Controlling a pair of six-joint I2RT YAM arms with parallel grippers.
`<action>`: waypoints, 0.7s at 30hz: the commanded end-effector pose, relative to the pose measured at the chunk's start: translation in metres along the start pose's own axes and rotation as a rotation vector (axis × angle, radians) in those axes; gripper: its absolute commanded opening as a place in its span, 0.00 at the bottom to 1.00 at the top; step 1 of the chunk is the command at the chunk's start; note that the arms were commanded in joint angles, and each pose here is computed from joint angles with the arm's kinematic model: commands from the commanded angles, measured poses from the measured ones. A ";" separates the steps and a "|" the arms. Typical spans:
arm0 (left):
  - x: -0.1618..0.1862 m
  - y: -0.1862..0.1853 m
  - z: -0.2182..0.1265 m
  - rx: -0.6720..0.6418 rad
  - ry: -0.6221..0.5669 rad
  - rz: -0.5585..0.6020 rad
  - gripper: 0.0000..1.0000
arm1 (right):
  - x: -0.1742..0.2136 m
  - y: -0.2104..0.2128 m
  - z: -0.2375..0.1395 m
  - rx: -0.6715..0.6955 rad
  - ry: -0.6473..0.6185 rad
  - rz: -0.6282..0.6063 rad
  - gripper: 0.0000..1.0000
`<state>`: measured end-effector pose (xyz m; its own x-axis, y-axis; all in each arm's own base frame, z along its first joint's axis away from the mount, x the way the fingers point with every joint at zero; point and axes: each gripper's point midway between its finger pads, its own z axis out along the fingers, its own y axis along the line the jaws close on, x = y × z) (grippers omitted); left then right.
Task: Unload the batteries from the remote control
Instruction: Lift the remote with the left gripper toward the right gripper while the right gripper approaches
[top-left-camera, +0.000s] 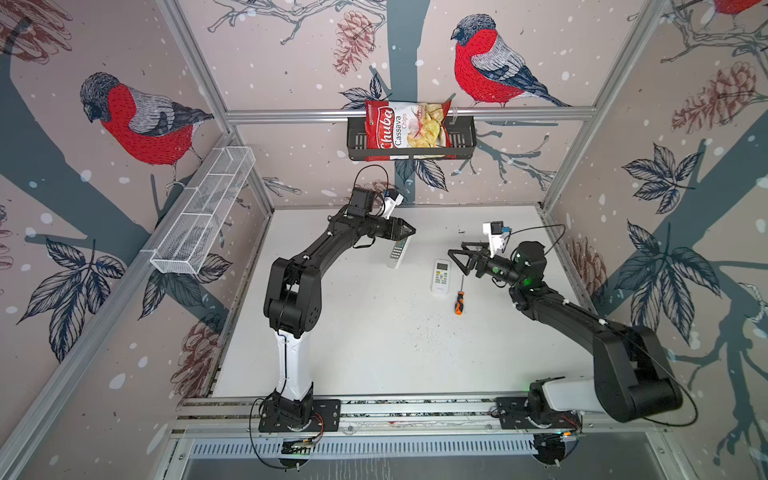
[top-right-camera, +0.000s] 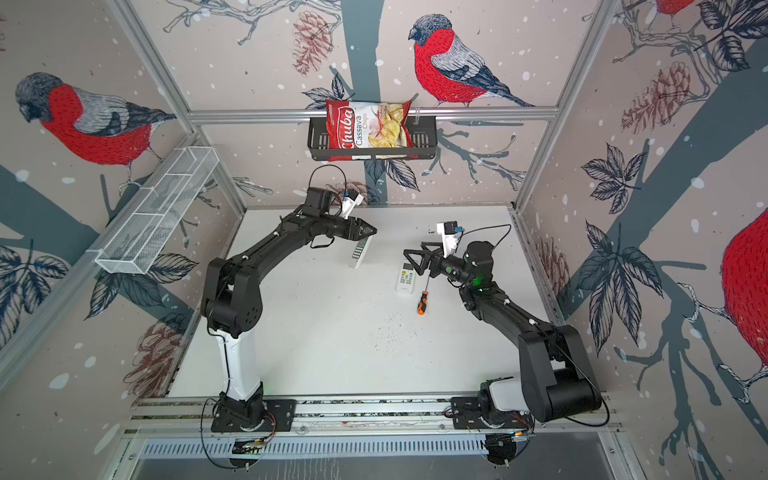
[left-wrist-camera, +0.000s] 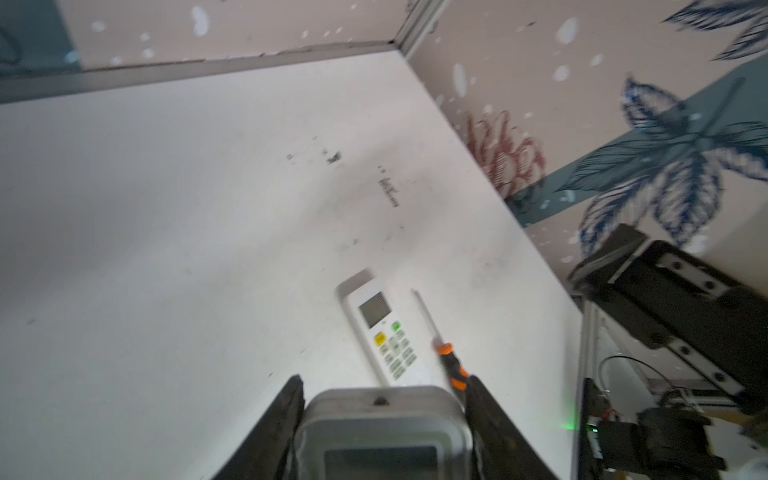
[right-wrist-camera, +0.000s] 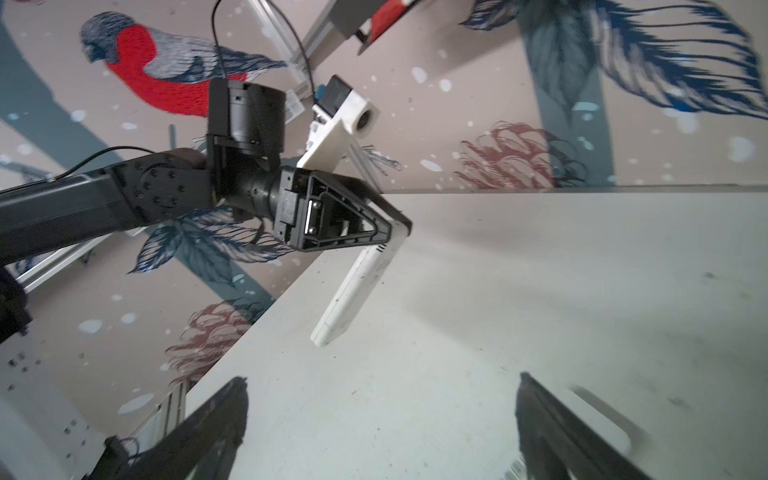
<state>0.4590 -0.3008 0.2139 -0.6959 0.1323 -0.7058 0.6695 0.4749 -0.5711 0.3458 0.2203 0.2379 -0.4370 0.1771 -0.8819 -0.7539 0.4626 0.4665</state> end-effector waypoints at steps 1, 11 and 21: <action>-0.033 -0.050 -0.012 0.246 -0.119 0.088 0.37 | -0.008 0.021 0.011 -0.128 0.008 -0.054 1.00; -0.055 -0.107 -0.045 0.541 -0.259 0.168 0.37 | -0.022 0.043 0.033 -0.340 -0.008 -0.070 1.00; -0.056 -0.108 -0.043 0.597 -0.254 0.173 0.35 | -0.026 0.056 0.053 -0.438 -0.021 -0.101 1.00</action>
<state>0.4195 -0.3242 0.3210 -0.5754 -0.0686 -0.8150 0.8177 -0.0684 -0.5715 0.3454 0.2849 0.2662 -0.3989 0.1455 -0.9054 -0.9031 0.1090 0.4154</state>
